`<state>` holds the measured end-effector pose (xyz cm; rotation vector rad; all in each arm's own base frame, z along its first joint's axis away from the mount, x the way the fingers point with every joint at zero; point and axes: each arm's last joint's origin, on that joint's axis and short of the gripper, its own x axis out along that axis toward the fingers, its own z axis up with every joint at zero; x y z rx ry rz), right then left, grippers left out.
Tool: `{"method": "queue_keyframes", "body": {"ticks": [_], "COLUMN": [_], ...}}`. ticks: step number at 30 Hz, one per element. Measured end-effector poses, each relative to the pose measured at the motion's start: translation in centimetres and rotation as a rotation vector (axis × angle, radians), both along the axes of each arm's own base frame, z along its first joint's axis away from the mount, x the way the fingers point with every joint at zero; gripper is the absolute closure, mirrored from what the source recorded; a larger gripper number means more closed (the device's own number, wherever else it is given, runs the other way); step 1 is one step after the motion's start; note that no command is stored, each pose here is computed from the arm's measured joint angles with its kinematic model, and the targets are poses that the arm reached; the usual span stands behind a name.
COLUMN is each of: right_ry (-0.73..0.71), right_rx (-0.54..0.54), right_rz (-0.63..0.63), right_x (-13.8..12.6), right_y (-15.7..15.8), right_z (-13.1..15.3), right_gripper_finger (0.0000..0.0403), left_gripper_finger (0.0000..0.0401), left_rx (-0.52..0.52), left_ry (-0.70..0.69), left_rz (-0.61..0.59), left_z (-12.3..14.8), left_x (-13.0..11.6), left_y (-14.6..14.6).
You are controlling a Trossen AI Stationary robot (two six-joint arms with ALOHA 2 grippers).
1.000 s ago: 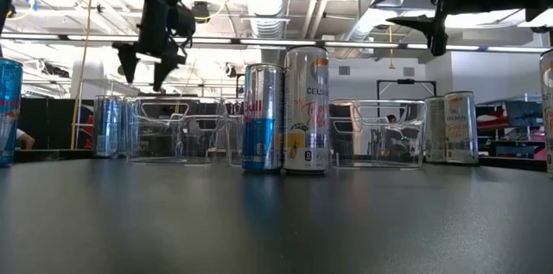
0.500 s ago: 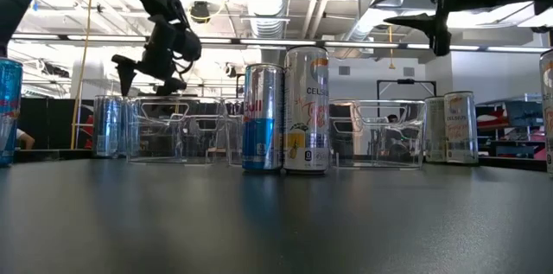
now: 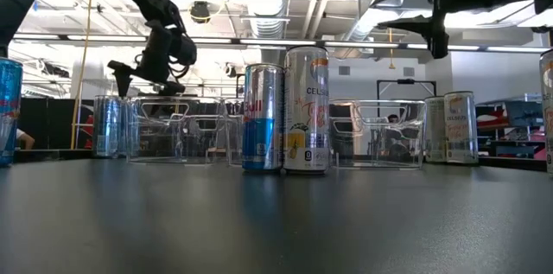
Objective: Sort soda cans
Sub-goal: Put the top blue soda can into the left transparent bin
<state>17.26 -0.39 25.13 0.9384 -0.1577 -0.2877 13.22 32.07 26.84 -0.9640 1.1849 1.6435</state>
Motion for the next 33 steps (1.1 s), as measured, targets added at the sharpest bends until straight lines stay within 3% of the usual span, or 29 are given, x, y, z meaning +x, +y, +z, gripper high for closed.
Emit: {"method": "queue_keyframes", "body": {"ticks": [14, 21, 29, 33], "right_ry": [-0.015, -0.019, -0.02, -0.02], "right_rx": [-0.016, -0.006, -0.005, -0.005], "right_rz": [-0.042, -0.04, -0.07, -0.092], "right_x": [-0.1, -0.1, -0.1, -0.2], "right_y": [0.7, 0.7, 0.6, 0.7], "right_z": [0.2, 0.2, 0.2, 0.3], "right_gripper_finger": [0.0132, 0.0132, 0.0132, 0.0132], "left_gripper_finger": [0.0019, 0.0019, 0.0024, 0.0059], "left_rx": [-0.081, -0.121, -0.122, -0.126], "left_ry": [-0.043, -0.155, 0.006, 0.027], "left_rz": [-0.083, -0.194, -0.203, -0.217], "left_z": [-0.5, -0.5, -0.4, -0.9], "left_x": [0.3, 1.6, 0.9, 0.7], "left_y": [-0.4, -0.7, -0.9, -0.9]}}
